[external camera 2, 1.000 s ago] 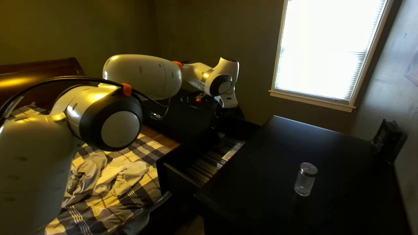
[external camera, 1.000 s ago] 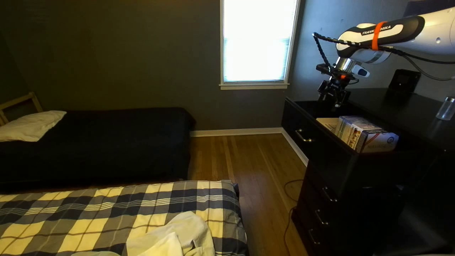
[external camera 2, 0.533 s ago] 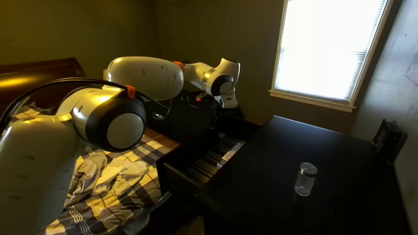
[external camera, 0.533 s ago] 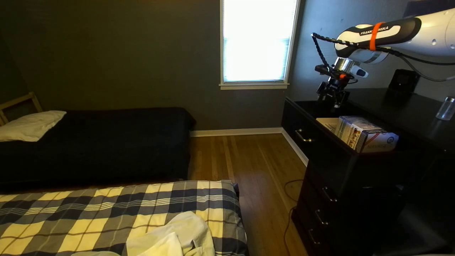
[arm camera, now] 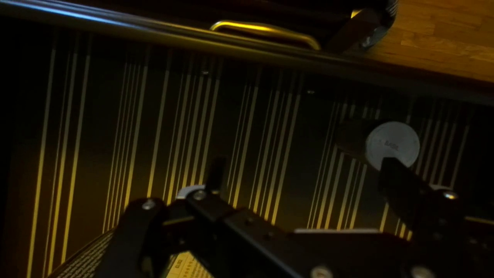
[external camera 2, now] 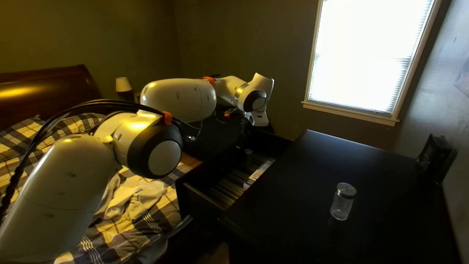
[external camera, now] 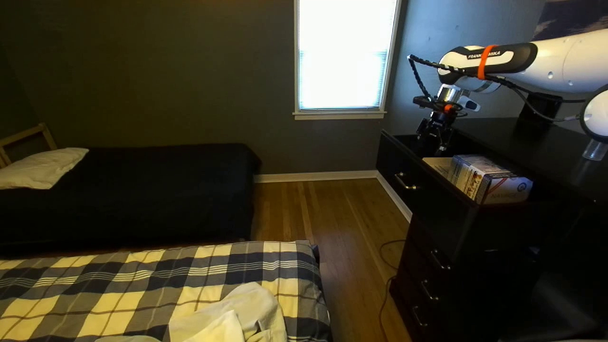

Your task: Remove the bottle from the open drawer

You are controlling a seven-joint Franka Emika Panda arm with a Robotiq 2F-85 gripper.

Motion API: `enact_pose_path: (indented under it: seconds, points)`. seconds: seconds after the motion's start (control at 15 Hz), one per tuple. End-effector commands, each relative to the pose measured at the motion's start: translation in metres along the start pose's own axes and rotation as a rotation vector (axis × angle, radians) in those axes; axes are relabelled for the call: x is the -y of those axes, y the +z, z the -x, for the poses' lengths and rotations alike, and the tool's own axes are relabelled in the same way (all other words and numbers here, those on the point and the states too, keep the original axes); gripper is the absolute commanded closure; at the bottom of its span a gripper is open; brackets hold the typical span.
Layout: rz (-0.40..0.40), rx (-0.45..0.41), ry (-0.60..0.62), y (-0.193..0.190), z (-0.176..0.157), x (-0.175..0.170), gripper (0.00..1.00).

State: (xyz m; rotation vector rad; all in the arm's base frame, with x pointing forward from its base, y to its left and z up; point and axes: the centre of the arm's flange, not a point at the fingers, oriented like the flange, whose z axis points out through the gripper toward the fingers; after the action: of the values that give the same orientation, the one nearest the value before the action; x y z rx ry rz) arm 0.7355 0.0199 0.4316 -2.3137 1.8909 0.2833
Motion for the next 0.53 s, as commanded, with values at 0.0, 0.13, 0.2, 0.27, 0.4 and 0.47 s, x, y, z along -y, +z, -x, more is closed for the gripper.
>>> enact_pose_path:
  seconds: [0.0,0.13,0.2,0.27,0.4,0.47]
  points:
    - [-0.001,0.042,0.034,0.011,-0.011,0.035,0.0]
    - [-0.013,0.057,0.029,0.021,-0.015,0.042,0.0]
    - [-0.015,0.062,0.032,0.027,-0.017,0.045,0.0]
    - [-0.014,0.065,0.037,0.033,-0.019,0.048,0.0]
    - [-0.02,0.064,0.051,0.043,-0.024,0.055,0.0]
    - [-0.026,0.068,0.064,0.048,-0.027,0.058,0.0]
